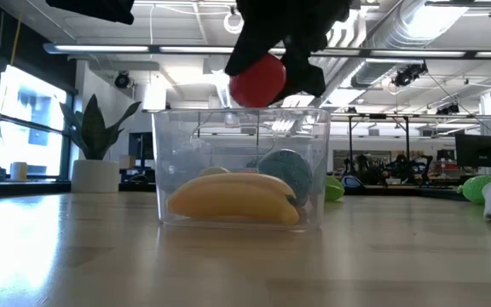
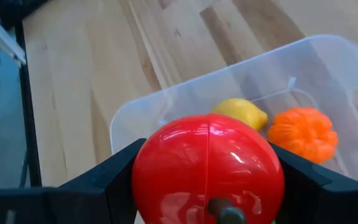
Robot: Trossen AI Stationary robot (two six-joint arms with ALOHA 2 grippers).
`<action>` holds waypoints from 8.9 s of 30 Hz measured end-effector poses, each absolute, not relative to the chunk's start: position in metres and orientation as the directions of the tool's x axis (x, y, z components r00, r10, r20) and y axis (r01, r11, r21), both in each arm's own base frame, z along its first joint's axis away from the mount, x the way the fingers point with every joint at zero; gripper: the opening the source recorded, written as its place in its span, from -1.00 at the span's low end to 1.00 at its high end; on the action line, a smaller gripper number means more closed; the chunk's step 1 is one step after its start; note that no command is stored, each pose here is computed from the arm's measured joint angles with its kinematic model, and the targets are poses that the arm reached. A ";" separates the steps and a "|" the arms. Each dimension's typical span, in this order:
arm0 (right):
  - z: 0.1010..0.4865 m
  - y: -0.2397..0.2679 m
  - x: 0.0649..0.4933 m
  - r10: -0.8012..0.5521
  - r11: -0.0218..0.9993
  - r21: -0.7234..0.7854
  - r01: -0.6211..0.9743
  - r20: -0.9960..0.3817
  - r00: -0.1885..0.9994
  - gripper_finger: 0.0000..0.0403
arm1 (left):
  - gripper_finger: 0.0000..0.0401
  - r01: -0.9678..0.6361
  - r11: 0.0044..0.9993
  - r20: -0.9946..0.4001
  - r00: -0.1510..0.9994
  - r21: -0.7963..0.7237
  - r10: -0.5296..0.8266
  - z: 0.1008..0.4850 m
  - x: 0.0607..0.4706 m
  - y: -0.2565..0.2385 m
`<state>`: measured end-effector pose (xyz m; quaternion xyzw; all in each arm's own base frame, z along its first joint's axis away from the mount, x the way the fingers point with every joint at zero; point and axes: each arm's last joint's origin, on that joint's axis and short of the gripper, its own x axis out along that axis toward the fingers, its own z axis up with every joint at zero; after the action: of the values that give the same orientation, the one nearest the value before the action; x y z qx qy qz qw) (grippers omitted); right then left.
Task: Pick and placing Produce into tupperware
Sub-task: Put the apple into the transparent bin, then put the starfruit into the transparent bin
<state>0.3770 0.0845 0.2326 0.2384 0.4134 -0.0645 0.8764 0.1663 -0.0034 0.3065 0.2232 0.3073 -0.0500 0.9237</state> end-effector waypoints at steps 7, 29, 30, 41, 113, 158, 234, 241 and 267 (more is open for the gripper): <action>0.214 0.088 0.384 0.138 0.900 0.355 0.253 -0.782 0.607 0.28 | -0.45 0.229 0.895 -0.590 0.806 0.382 0.045 0.306 0.166 -0.003; 0.175 0.094 0.397 0.166 0.939 0.304 0.164 -0.814 0.557 0.28 | -0.45 0.230 0.895 -0.590 0.806 0.382 0.045 0.306 0.166 -0.003; 0.175 0.094 0.397 0.165 0.940 0.300 0.161 -0.814 0.556 0.28 | -0.45 0.230 0.895 -0.590 0.806 0.382 0.045 0.306 0.166 -0.003; 0.175 0.093 0.396 0.148 0.956 0.262 0.134 -0.821 0.551 0.28 | -0.45 0.230 0.895 -0.590 0.806 0.382 0.045 0.306 0.166 -0.003; 0.170 0.093 0.399 0.121 0.989 0.151 0.007 -0.817 0.563 0.61 | -0.45 0.230 0.895 -0.590 0.806 0.382 0.045 0.306 0.166 -0.003; 0.349 -0.054 0.343 -0.338 0.707 -0.207 0.677 -0.939 0.066 0.71 | -0.45 0.229 0.895 -0.590 0.806 0.381 0.045 0.306 0.166 -0.003; 0.157 -0.183 0.288 0.066 0.995 0.082 0.057 -0.968 0.243 0.71 | -0.45 0.230 0.895 -0.590 0.806 0.381 0.045 0.306 0.166 -0.003; 0.151 -0.185 0.291 0.067 0.995 0.084 0.055 -0.965 0.252 0.71 | -0.45 0.230 0.895 -0.590 0.806 0.382 0.045 0.306 0.166 -0.003; 0.142 -0.185 0.293 0.091 0.990 0.113 0.078 -0.964 0.250 0.71 | -0.45 0.230 0.895 -0.590 0.806 0.382 0.045 0.306 0.166 -0.003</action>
<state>0.2931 -0.1854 0.1420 0.0689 0.6123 0.0040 0.7876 0.1663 -0.0034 0.3064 0.2232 0.3074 -0.0501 0.9237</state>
